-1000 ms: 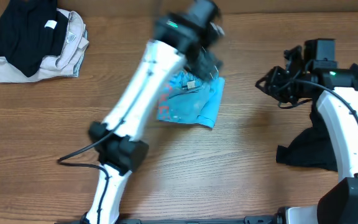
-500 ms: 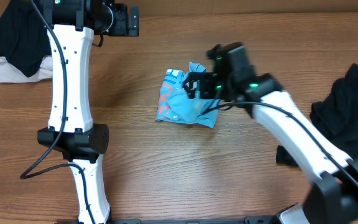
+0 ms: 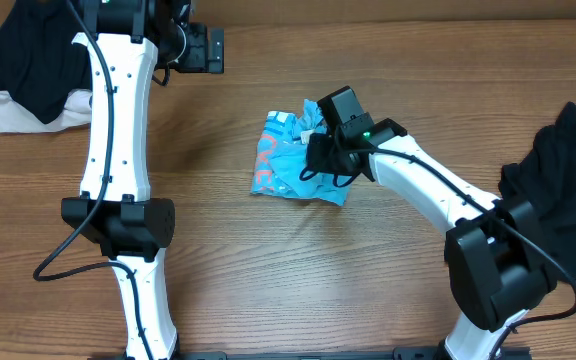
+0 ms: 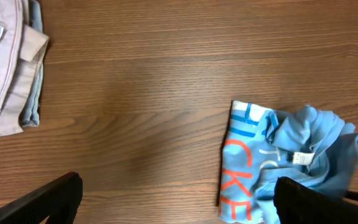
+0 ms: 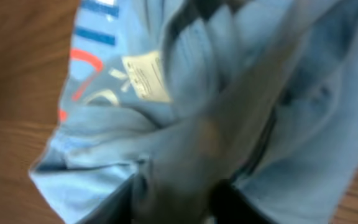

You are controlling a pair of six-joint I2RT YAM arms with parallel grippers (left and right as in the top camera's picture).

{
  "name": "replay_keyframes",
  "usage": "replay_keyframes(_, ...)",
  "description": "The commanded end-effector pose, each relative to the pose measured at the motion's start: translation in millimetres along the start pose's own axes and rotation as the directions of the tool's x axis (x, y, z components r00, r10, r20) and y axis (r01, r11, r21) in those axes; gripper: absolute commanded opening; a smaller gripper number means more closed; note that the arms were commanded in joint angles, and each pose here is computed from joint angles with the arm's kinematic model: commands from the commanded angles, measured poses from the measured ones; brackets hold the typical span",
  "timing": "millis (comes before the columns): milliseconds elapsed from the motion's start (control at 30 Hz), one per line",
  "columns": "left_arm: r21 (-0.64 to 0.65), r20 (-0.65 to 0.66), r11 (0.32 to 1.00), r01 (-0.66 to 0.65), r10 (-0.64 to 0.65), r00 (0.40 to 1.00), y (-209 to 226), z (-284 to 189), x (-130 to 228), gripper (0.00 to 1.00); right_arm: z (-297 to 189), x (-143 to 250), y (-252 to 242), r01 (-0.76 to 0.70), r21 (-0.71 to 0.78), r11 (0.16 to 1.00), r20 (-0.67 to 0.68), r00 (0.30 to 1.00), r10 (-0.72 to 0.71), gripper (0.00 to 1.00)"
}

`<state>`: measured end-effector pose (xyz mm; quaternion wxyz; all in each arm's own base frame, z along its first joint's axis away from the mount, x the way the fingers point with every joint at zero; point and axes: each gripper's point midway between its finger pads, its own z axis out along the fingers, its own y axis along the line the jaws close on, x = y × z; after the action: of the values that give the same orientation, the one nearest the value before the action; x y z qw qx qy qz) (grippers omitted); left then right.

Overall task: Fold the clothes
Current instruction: 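Release the left gripper and press the folded bundle with the right gripper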

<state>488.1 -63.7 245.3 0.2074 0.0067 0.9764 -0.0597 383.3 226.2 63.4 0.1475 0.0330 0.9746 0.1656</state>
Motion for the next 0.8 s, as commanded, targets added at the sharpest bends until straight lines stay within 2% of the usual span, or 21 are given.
replay_keyframes(0,-0.011,0.005,1.0,0.013,-0.013,1.0,3.6,-0.6,-1.2,1.0,-13.1,-10.4,-8.9,-0.054,0.025,0.998,0.031,0.998,0.053,0.18)
replay_keyframes(100,-0.011,0.007,1.0,0.013,-0.013,1.0,3.5,-0.6,-1.4,1.0,-29.6,-14.2,-19.6,-0.094,0.058,0.994,0.014,0.996,0.093,0.13)
replay_keyframes(267,-0.01,0.007,1.0,0.013,-0.013,1.0,3.5,-0.6,-1.5,1.0,-59.4,-10.1,-47.2,-0.157,0.135,0.978,-0.05,0.985,0.165,0.13)
replay_keyframes(400,-0.01,0.007,1.0,0.006,-0.006,1.0,3.4,-0.6,-1.6,1.0,-62.2,13.0,-79.4,-0.157,0.219,0.963,-0.151,0.97,0.192,0.35)
replay_keyframes(433,-0.011,0.006,1.0,0.005,-0.005,1.0,3.5,-0.5,-1.5,1.0,-60.8,20.1,-87.1,-0.155,0.24,0.958,-0.176,0.964,0.2,0.46)
replay_keyframes(467,-0.011,0.007,1.0,0.005,-0.005,1.0,3.5,-0.5,-1.6,1.0,-59.8,27.4,-95.3,-0.157,0.264,0.951,-0.195,0.958,0.212,0.62)
replay_keyframes(500,-0.011,0.007,1.0,0.005,-0.005,1.0,3.5,-0.5,-1.6,1.0,-58.3,32.9,-102.2,-0.159,0.286,0.945,-0.204,0.953,0.222,0.73)
replay_keyframes(567,-0.011,0.006,1.0,0.005,-0.005,1.0,3.5,-0.3,-1.5,1.0,-57.6,37.9,-110.2,-0.158,0.309,0.938,-0.214,0.949,0.23,0.84)
replay_keyframes(633,-0.011,0.007,1.0,0.003,-0.003,1.0,3.6,-0.3,-1.6,1.0,-58.1,37.5,-111.0,-0.145,0.302,0.942,-0.22,0.951,0.216,0.9)
replay_keyframes(767,-0.012,0.007,1.0,-0.013,0.013,1.0,4.0,-0.3,-1.8,1.0,-70.9,20.9,-91.6,-0.094,0.224,0.97,-0.194,0.971,0.139,0.88)
